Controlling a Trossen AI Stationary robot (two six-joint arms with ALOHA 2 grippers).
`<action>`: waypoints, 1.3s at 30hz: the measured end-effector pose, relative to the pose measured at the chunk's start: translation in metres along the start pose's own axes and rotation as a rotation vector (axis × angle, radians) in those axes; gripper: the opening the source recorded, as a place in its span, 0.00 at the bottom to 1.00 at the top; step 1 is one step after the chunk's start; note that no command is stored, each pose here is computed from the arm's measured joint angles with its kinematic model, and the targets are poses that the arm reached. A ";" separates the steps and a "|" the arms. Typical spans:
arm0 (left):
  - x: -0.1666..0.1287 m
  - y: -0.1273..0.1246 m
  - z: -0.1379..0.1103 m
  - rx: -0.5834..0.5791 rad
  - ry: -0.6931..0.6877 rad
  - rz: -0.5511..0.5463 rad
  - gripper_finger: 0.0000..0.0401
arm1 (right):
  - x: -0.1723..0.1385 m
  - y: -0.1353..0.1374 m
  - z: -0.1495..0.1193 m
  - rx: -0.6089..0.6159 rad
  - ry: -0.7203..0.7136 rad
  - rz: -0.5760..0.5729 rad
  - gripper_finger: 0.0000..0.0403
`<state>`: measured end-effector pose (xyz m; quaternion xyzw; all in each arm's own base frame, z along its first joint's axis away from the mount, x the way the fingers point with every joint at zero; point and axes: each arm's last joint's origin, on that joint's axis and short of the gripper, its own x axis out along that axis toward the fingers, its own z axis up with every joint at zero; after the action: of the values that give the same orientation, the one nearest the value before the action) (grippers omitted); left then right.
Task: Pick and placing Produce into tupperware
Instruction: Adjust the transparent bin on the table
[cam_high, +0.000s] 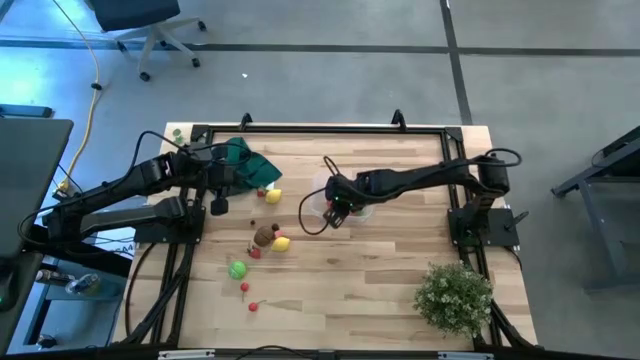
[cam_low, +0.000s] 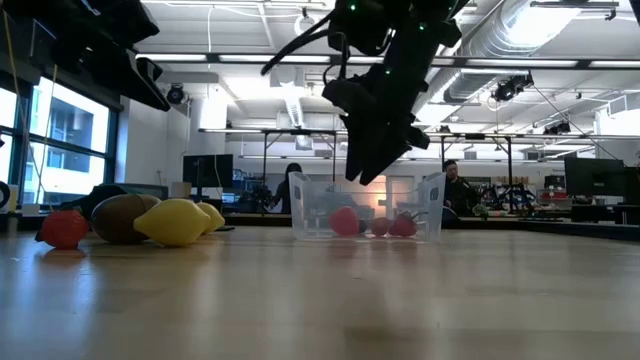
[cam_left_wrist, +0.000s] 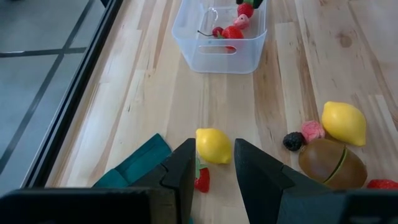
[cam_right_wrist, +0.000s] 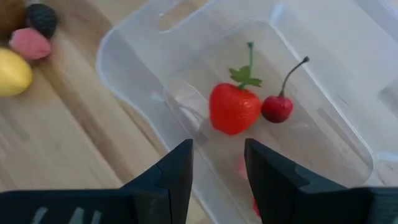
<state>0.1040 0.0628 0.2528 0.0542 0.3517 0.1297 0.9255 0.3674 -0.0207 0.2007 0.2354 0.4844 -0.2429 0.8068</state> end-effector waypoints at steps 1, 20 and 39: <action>0.000 0.000 0.000 0.000 0.000 0.000 0.25 | 0.001 0.000 -0.001 0.000 0.004 -0.003 0.33; 0.000 0.000 0.000 0.000 0.000 0.000 0.25 | 0.015 0.005 -0.008 0.039 0.047 -0.021 0.33; 0.000 0.000 0.000 0.000 0.000 0.000 0.25 | 0.016 0.041 -0.035 0.007 0.082 0.072 0.33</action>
<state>0.1040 0.0628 0.2528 0.0542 0.3518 0.1296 0.9255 0.3764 0.0296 0.1778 0.2652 0.5074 -0.2054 0.7938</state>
